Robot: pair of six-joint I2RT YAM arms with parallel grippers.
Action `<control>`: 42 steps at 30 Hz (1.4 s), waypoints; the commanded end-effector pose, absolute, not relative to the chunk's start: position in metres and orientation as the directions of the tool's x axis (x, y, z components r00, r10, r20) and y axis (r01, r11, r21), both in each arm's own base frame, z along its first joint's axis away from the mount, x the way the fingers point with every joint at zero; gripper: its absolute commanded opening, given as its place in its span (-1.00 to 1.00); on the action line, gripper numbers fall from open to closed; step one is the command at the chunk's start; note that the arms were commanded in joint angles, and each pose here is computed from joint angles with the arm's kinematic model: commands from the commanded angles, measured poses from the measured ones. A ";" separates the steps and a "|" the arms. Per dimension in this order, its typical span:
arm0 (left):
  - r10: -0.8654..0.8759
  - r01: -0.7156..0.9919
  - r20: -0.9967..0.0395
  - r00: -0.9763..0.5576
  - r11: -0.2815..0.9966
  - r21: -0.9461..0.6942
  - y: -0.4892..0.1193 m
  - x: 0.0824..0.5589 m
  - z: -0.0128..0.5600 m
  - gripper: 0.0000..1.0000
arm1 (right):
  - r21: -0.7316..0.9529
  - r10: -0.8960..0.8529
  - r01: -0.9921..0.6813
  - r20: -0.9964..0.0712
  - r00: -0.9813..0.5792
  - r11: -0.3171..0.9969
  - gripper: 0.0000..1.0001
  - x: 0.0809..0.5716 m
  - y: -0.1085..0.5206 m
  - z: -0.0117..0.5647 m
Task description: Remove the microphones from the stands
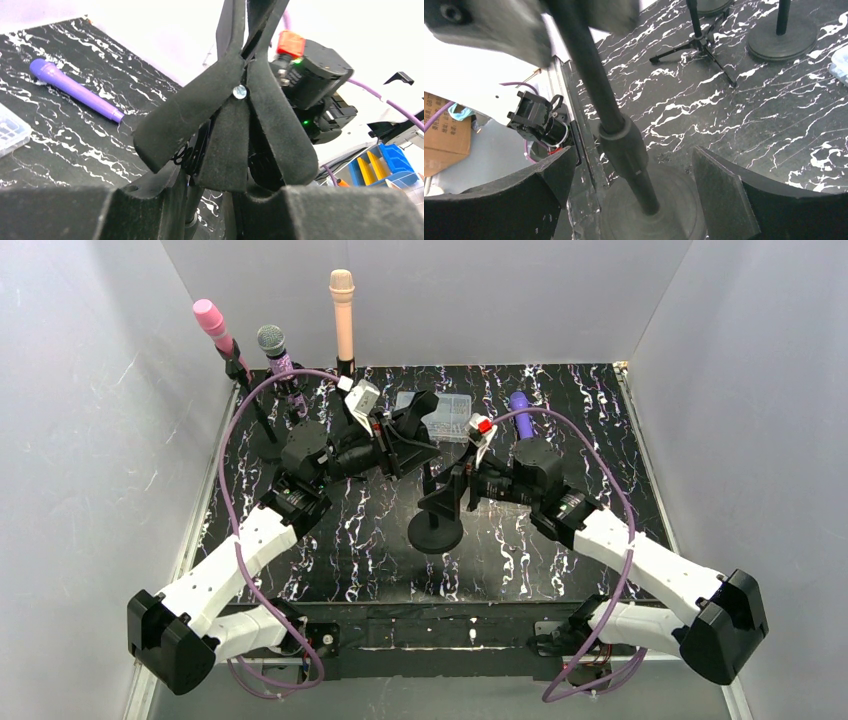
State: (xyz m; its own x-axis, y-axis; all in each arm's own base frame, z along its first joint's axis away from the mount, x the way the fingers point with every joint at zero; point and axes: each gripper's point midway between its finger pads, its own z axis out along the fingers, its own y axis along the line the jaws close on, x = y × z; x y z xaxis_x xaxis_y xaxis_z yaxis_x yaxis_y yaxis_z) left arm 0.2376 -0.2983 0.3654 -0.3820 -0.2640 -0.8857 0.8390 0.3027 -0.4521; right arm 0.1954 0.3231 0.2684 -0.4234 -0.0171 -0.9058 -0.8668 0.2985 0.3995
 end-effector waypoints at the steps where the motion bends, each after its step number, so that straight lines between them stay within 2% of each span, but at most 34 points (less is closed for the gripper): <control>1: -0.317 0.842 -0.881 -0.350 0.305 -0.445 -0.289 0.230 0.400 -1.00 | 0.302 0.076 -0.887 -0.953 -0.294 0.350 0.83 0.206 0.333 0.311; 13: -0.314 0.824 -0.885 -0.344 0.350 -0.445 -0.285 0.235 0.400 -1.00 | 0.265 0.061 -0.843 -0.961 -0.268 0.469 0.41 0.213 0.342 0.303; 20: -0.310 0.810 -0.884 -0.349 0.374 -0.451 -0.284 0.240 0.397 -1.00 | 0.259 0.040 -0.830 -0.961 -0.275 0.494 0.31 0.214 0.350 0.295; 25: -0.299 0.805 -0.886 -0.353 0.385 -0.451 -0.284 0.240 0.395 -1.00 | 0.268 0.081 -0.791 -0.960 -0.269 0.551 0.02 0.222 0.346 0.300; 33: -0.278 0.794 -0.892 -0.356 0.414 -0.445 -0.281 0.242 0.387 -1.00 | 0.280 0.093 -0.774 -0.956 -0.278 0.568 -0.79 0.224 0.343 0.302; 36: -0.253 0.793 -0.901 -0.351 0.432 -0.430 -0.279 0.243 0.384 -1.00 | 0.284 0.091 -0.771 -0.954 -0.285 0.570 -0.97 0.223 0.342 0.306; 38: -0.237 0.784 -0.904 -0.355 0.452 -0.426 -0.278 0.246 0.380 -0.16 | 0.290 0.098 -0.764 -0.953 -0.287 0.576 -0.97 0.224 0.340 0.312; 42: -0.224 0.776 -0.913 -0.340 0.481 -0.407 -0.273 0.246 0.374 0.60 | 0.296 0.112 -0.752 -0.952 -0.286 0.589 -0.97 0.225 0.336 0.323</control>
